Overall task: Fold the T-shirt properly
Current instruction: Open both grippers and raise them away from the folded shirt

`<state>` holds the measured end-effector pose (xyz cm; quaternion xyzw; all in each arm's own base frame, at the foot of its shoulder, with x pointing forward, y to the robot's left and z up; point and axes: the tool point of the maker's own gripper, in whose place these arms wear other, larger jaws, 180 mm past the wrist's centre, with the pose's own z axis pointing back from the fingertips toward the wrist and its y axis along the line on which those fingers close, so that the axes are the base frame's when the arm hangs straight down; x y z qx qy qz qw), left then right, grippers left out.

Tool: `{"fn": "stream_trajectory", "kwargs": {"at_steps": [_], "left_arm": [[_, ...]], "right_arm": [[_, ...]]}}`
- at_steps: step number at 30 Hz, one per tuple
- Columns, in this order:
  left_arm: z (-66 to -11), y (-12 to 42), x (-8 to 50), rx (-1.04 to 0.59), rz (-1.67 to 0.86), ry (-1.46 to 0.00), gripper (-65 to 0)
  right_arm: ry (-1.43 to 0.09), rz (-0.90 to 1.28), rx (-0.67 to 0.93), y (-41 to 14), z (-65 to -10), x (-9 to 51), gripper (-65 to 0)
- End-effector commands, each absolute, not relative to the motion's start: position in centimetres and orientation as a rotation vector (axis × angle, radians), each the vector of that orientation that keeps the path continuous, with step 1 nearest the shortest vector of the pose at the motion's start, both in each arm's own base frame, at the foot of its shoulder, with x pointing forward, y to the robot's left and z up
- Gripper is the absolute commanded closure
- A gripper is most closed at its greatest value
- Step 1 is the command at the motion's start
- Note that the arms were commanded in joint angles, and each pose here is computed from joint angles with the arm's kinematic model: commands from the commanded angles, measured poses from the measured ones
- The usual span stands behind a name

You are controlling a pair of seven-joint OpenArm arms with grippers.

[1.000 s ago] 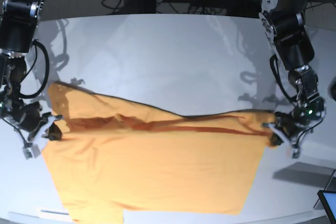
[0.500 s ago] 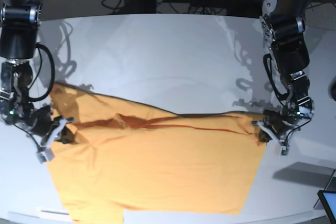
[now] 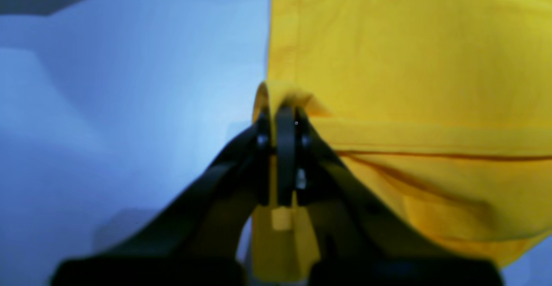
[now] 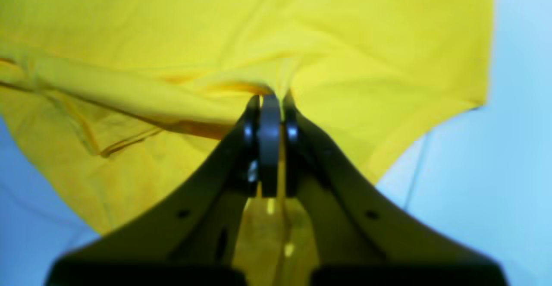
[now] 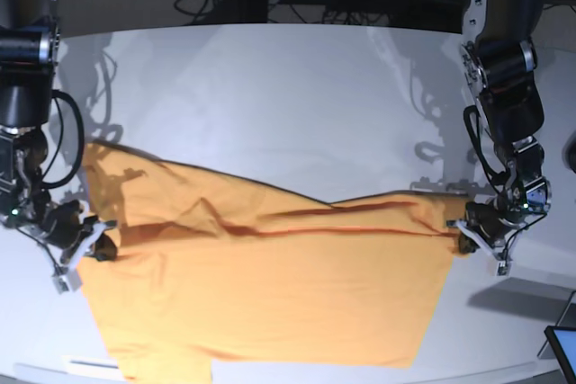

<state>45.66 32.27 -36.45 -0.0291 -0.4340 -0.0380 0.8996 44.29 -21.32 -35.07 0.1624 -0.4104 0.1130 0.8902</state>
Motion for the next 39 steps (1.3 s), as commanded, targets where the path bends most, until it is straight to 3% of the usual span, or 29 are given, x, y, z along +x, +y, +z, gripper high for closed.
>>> {"fn": "stream_trajectory", "kwargs": {"at_steps": [1,16,18,20,22,25,29,39], "left_arm": [[-33.1,33.1,47.7,-0.048,-0.07,-0.989,0.0],[-33.8,34.1,48.6,-0.038,0.036,-1.013,0.0],[-34.0,34.4,48.5,-0.029,0.047,-1.007,-4.0],[-34.5,34.4,48.1,-0.024,0.043,-1.0,-14.3],[-34.2,34.4,48.1,-0.017,0.034,-1.006,-25.4],[-34.4,34.4,47.8,-0.016,0.028,-1.008,-37.8],[-33.0,33.7,48.0,-0.02,-0.023,-1.051,-38.5],[-28.4,33.4,48.9,0.025,-0.099,-1.175,-38.5]], "right_arm": [[-0.939,0.235,0.336,-21.8,-32.1,46.1,-0.1],[-0.887,0.19,0.322,-23.6,-33.7,45.6,-0.9],[-0.887,0.19,0.322,-23.6,-33.7,45.6,-1.0],[-0.885,0.188,0.322,-23.7,-33.8,45.5,-1.5],[-0.875,0.188,0.322,-23.6,-34.2,45.2,-5.5],[-0.87,0.189,0.321,-23.7,-34.5,44.9,-19.7],[-0.86,0.183,0.321,-23.8,-35.0,44.5,-36.1],[-0.944,0.171,0.297,-25.4,-33.4,45.3,-37.0]]}}
